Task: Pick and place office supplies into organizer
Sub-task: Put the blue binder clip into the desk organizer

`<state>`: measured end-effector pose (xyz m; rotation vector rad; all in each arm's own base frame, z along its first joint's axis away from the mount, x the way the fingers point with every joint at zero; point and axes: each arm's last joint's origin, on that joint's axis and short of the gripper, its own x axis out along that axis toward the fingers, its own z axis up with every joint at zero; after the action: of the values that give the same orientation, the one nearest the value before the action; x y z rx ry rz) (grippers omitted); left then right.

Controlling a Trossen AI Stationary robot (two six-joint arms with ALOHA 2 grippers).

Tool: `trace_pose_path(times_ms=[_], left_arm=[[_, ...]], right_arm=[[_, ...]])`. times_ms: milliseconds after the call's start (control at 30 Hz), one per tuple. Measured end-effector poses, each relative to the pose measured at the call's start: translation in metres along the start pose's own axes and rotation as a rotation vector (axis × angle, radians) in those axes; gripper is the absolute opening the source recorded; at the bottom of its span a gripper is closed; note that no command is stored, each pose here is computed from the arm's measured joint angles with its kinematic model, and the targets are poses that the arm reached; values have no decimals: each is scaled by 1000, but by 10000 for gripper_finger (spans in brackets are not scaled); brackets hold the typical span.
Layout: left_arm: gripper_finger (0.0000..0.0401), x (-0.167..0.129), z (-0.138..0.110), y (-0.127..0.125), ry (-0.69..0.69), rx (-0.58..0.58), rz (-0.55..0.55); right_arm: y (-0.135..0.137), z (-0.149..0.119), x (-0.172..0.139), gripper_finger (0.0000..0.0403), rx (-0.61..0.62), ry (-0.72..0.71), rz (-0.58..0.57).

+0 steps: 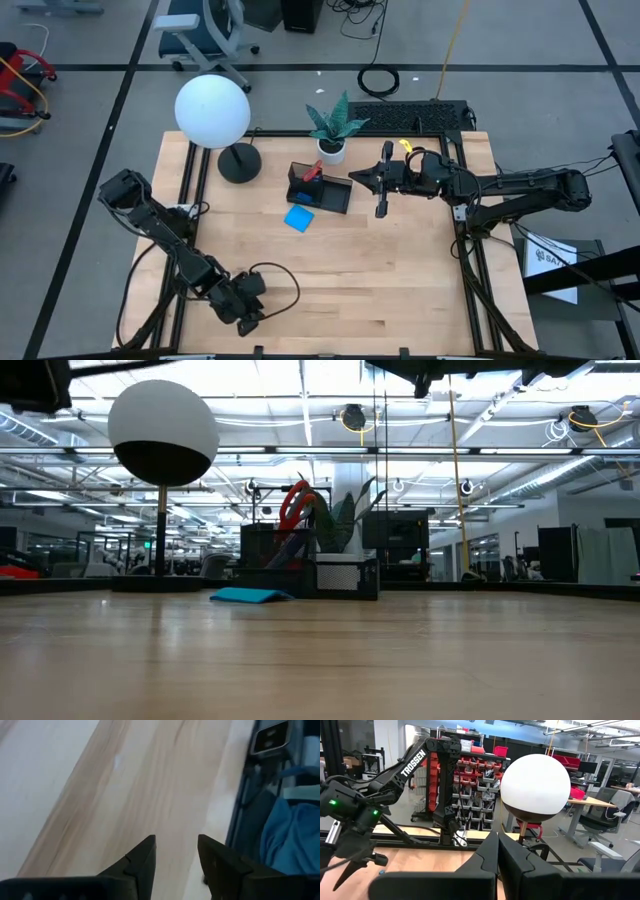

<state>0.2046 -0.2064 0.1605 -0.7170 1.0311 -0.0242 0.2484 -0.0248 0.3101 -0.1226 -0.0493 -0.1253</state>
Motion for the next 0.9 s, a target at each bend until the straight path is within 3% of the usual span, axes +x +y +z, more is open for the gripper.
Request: trace_pose_path(times_ms=[167, 600, 767, 900], left_arm=[[154, 1, 7, 0, -37, 63, -8], [154, 1, 10, 3, -22, -214, 4], [154, 0, 11, 11, 8, -285, 113], [154, -3, 13, 9, 49, -327, 316]], right_arm=[[0, 0, 0, 0, 0, 0, 0], [0, 0, 0, 0, 0, 0, 0], [0, 0, 0, 0, 0, 0, 0], [0, 0, 0, 0, 1, 0, 0]])
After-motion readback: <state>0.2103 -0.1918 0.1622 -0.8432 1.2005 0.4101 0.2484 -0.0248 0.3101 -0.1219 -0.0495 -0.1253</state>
